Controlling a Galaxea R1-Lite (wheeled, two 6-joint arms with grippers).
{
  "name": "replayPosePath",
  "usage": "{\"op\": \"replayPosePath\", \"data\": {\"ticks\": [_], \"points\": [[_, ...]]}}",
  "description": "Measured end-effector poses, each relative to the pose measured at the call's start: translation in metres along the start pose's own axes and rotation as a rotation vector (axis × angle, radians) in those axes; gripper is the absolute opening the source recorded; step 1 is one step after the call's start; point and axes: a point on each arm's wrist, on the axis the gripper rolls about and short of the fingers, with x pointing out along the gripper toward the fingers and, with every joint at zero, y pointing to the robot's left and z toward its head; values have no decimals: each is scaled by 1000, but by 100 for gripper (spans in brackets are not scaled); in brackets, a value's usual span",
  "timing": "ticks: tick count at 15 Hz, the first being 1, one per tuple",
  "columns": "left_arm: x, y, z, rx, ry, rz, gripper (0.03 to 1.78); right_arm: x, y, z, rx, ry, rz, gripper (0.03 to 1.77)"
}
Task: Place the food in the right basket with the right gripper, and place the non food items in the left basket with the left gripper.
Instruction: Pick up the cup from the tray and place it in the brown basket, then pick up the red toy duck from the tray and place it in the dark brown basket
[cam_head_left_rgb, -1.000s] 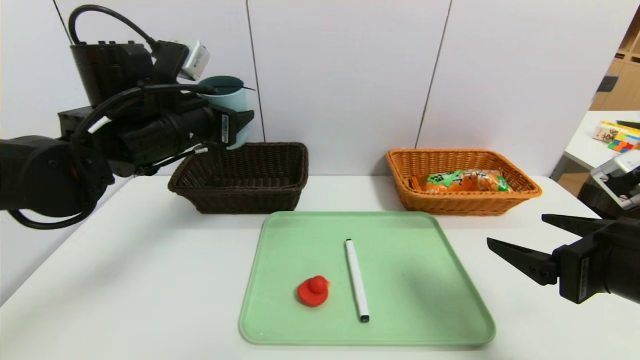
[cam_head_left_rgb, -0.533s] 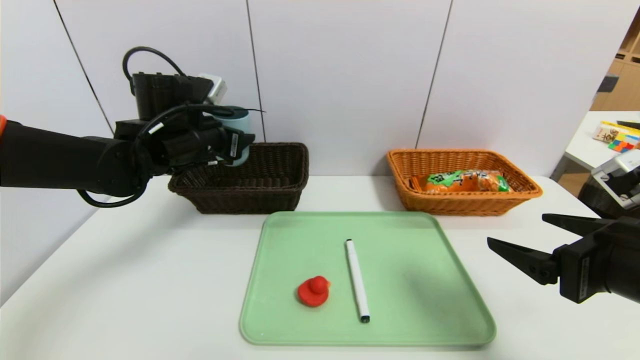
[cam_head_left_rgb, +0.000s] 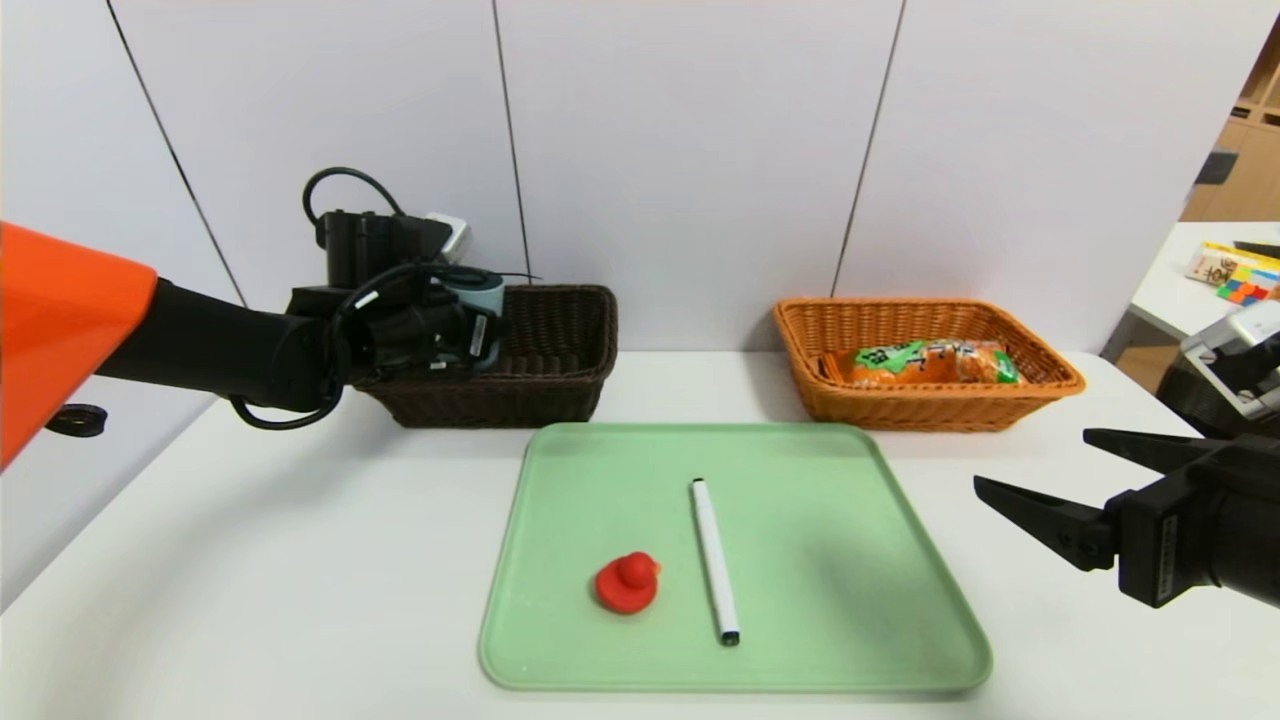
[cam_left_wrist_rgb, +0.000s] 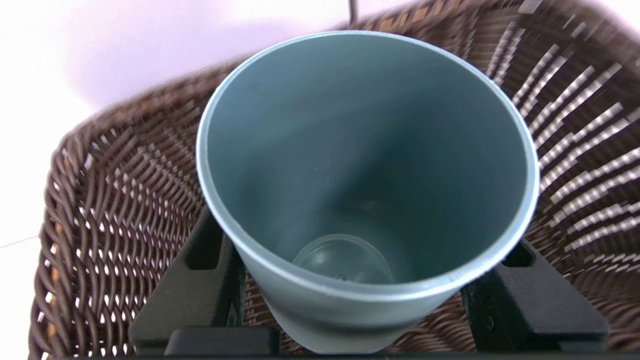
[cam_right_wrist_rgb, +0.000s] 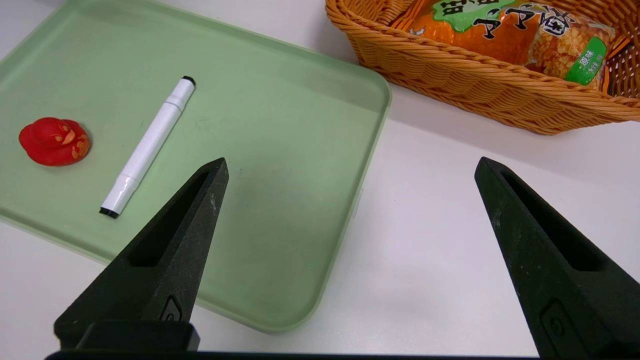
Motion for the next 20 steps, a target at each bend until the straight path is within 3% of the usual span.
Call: {"op": "replayPosePath", "data": {"ticks": [3,12,20], "points": [[2,7,-2,88,2,-3,114,1,0,0,0,3,1,170],[9,12,-2,84,-8,6,114,1,0,-2,-2,12,1,170],[4,13,3,83,-26,11,150,2,2,-3,-5,14,9,170]]}}
